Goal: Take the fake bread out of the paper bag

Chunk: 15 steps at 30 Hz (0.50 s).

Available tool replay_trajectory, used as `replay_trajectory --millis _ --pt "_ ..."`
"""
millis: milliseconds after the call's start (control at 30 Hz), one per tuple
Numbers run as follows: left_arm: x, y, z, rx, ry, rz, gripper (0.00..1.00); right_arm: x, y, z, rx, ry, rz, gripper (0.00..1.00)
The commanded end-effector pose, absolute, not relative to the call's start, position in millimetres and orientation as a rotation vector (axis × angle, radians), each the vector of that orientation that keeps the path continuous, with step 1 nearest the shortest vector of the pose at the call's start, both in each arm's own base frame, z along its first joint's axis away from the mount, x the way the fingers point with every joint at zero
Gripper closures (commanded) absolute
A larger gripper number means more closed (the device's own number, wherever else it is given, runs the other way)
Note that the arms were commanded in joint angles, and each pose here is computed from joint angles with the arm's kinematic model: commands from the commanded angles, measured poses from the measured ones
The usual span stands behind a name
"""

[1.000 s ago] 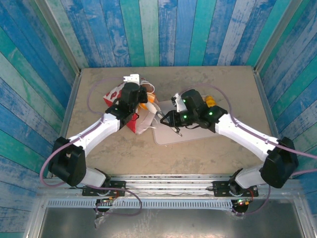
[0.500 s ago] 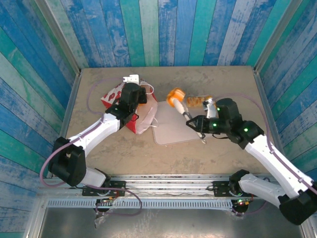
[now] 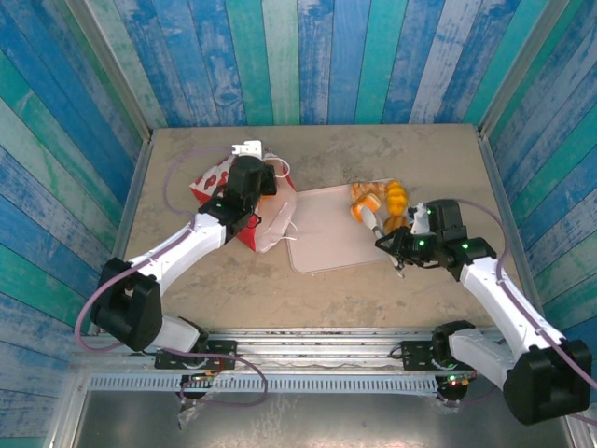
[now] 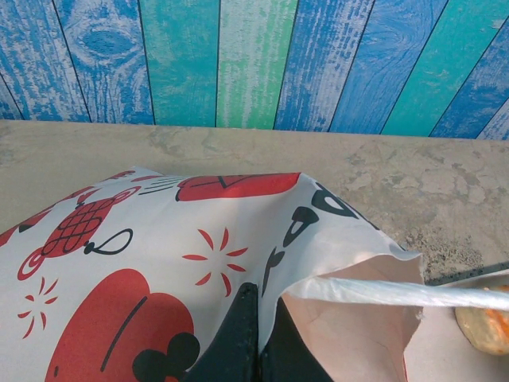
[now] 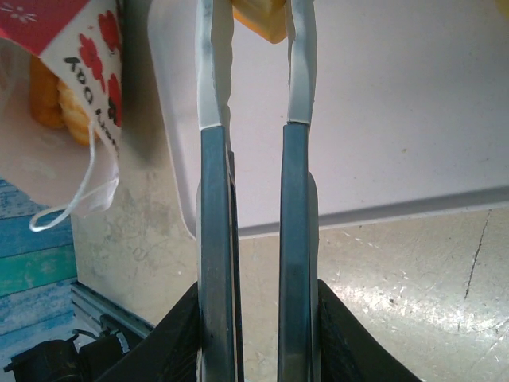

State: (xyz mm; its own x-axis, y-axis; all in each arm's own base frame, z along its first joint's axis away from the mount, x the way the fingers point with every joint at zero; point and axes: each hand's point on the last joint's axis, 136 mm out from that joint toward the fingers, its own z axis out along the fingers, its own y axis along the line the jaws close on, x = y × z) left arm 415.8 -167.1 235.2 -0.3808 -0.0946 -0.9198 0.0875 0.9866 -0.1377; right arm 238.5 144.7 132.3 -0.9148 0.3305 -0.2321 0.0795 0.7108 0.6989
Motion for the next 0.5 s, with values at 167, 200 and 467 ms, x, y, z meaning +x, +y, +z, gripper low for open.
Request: replay_trajectory --millis 167,200,467 --pt "410.4 -163.9 266.3 -0.026 1.882 -0.227 1.00 260.1 162.5 131.4 0.235 2.485 1.185 0.72" --pt "410.4 -163.9 266.3 -0.026 1.883 -0.227 1.00 261.0 162.2 128.2 0.238 2.490 1.184 0.72" --pt "409.5 -163.0 265.8 -0.030 1.882 -0.228 1.00 254.1 150.2 106.2 0.328 2.563 1.120 0.67"
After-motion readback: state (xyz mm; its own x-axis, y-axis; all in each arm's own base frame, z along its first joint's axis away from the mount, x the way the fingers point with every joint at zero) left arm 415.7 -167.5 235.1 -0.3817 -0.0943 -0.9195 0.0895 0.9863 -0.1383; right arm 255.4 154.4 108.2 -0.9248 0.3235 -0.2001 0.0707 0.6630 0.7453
